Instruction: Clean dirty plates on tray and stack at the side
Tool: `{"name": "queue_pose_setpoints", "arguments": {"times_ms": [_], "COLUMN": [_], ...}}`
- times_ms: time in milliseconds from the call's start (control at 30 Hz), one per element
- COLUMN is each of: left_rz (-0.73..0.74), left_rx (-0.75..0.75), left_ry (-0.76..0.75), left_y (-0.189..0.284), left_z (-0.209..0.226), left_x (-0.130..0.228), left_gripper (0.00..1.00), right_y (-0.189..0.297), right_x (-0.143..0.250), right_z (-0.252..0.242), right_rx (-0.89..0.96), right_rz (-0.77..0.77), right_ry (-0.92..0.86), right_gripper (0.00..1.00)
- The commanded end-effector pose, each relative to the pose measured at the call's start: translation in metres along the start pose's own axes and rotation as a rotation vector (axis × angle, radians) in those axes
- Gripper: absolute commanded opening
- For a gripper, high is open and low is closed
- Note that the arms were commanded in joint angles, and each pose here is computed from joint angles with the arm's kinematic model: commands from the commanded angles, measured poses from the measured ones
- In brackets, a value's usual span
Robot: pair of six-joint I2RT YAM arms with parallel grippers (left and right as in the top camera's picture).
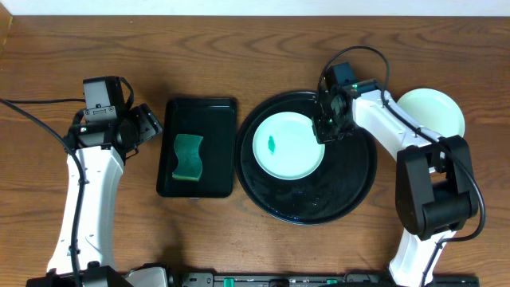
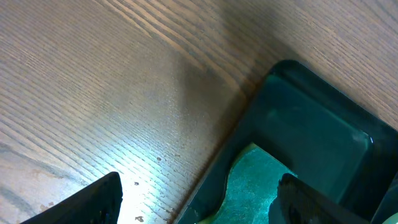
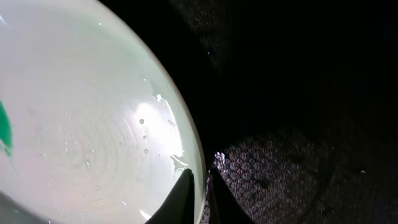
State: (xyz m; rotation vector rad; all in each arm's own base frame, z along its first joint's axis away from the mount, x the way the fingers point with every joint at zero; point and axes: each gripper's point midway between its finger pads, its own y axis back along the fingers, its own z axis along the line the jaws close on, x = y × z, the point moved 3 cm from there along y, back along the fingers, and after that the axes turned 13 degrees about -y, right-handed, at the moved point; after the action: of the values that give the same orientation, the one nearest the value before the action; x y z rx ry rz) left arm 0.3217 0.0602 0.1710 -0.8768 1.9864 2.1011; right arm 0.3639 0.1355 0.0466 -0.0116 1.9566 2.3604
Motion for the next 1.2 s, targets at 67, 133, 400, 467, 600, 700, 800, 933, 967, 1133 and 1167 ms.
{"name": "queue_pose_setpoints", "arguments": {"times_ms": [67,133,400,467,600,700,800,933,967,1133,1167], "left_rz": [-0.018,-0.019,-0.019,-0.019,-0.019,-0.019,-0.019,-0.018,-0.019,-0.019,-0.018], "left_rx": [-0.009,-0.009,-0.009,-0.009,-0.009,-0.009,-0.009,-0.009,-0.009,-0.009,-0.009], "left_ry": [0.008,0.007,0.008,0.008,0.007,0.007,0.008,0.008,0.008,0.007,0.007], "left_y": [0.0039,0.0039,0.0040,0.0039,0.0039,0.0040,0.0039,0.0039,0.0039,0.0040,0.0039], "left_z": [0.0014,0.0014,0.0014,0.0014,0.0014,0.0014,0.0016,0.0014,0.0016,0.0014,0.0014], "left_x": [-0.0057,-0.0057,-0.0058,-0.0057,-0.0057,-0.0059,-0.0058,-0.0057,-0.0058,-0.0059,-0.0057], "left_gripper": [0.80,0.80,0.80,0.80,0.80,0.80,0.80,0.80,0.80,0.80,0.80], "right_y": [-0.0119,-0.0119,-0.0129,-0.0131,-0.0132,-0.0132,-0.0132,-0.0132,-0.0132,-0.0131,-0.0131], "right_x": [0.0064,0.0065,0.0064,0.0065,0.0067,0.0068,0.0070,0.0074,0.0074,0.0078,0.0078], "right_z": [-0.0040,-0.0040,-0.0037,-0.0036,-0.0024,-0.0022,-0.0019,-0.0018,-0.0018,-0.0024,-0.0024], "right_rx": [0.007,0.007,0.005,0.005,0.002,0.000,-0.002,-0.001,-0.001,0.000,0.000], "right_rz": [0.031,0.032,0.029,0.028,0.029,0.030,0.031,0.032,0.032,0.035,0.035], "right_ry": [-0.015,-0.019,-0.016,-0.016,-0.029,-0.029,-0.029,-0.029,-0.029,-0.029,-0.029], "right_gripper": [0.08,0.08,0.01,0.01,0.01,0.01,0.01,0.01,0.01,0.01,0.01]}}
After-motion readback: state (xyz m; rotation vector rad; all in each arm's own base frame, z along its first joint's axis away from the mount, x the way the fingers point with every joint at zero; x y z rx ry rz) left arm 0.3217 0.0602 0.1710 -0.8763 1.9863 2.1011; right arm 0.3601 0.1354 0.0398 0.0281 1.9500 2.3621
